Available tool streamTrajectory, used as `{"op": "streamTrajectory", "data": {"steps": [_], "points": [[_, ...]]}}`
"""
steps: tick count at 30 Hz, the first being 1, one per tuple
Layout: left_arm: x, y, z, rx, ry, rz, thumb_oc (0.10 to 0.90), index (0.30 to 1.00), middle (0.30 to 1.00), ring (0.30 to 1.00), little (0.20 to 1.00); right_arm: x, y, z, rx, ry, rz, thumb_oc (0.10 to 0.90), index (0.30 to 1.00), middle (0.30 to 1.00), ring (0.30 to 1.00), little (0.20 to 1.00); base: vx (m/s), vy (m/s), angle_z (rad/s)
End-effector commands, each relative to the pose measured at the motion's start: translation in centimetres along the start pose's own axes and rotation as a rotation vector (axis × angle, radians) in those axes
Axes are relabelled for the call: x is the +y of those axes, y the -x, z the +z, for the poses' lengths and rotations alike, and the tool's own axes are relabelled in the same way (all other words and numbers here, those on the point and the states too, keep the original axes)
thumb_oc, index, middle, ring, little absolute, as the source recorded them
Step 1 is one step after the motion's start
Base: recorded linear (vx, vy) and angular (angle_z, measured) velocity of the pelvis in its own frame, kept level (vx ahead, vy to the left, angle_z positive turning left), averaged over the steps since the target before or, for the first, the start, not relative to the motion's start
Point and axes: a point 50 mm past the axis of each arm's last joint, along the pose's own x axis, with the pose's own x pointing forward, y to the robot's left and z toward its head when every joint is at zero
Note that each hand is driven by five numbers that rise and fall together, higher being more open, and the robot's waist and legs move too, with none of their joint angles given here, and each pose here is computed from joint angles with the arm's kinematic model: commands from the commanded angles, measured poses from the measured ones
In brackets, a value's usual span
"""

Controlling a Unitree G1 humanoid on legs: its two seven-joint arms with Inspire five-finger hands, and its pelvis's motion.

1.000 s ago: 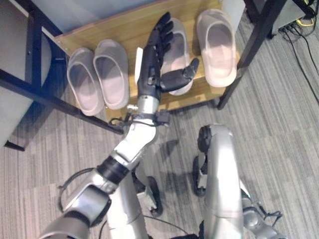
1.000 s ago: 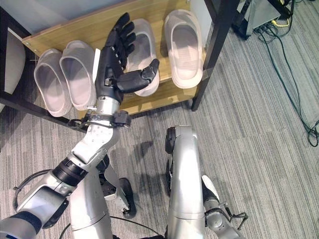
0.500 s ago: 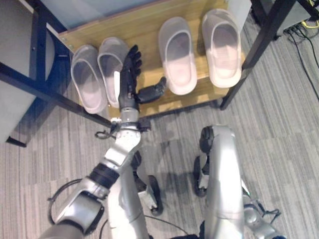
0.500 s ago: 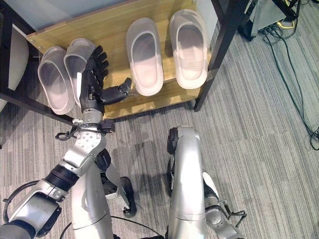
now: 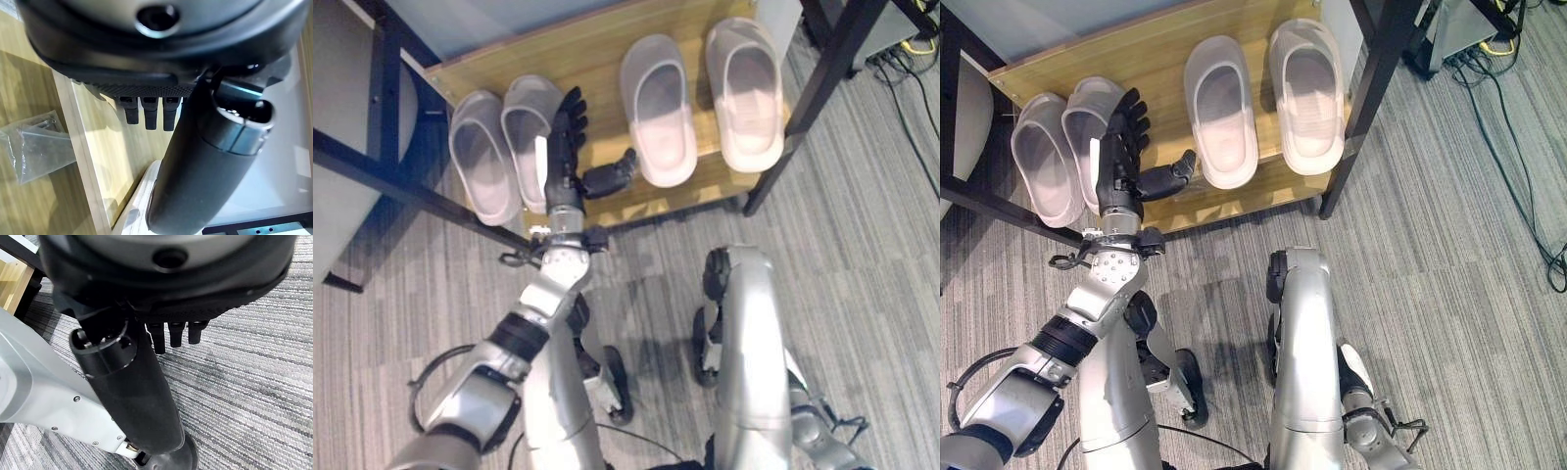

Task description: Arrange the slippers neatly on the shoe rack.

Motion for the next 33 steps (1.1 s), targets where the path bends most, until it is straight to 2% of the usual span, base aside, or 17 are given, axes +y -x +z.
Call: {"op": "streamTrajectory", "data": {"steps": [1, 18, 26, 33], "points": [[-2.3, -2.6, 6.6, -0.262, 0.087, -0.057, 0.8, 0.9, 0.9, 0.9, 0.9, -1.0, -0.3, 1.5, -0.09, -0.022, -0.029, 0.8, 0.9, 0.9, 0.9, 0.9, 0.0, 0.0, 0.0], [-7.6, -1.8, 7.0, -0.246, 0.11, -0.223, 0.8, 0.9, 0.9, 0.9, 0.9, -1.0, -0.5, 1.4, -0.082, -0.001, -0.012, 0.8, 0.9, 0.9, 0.9, 0.9, 0.0, 0.0, 0.0], [-7.1, -2.1, 6.7, -0.237, 0.1, -0.207, 0.8, 0.9, 0.9, 0.9, 0.9, -0.9, -0.6, 1.4, -0.081, 0.001, -0.01, 0.8, 0.9, 0.9, 0.9, 0.9, 0.0, 0.0, 0.0], [-4.9, -2.9, 7.0, -0.262, 0.062, -0.161, 0.8, 0.9, 0.9, 0.9, 0.9, -0.9, -0.8, 1.8, -0.091, -0.009, -0.017, 0.8, 0.9, 0.9, 0.9, 0.9, 0.0, 0.0, 0.0]]}}
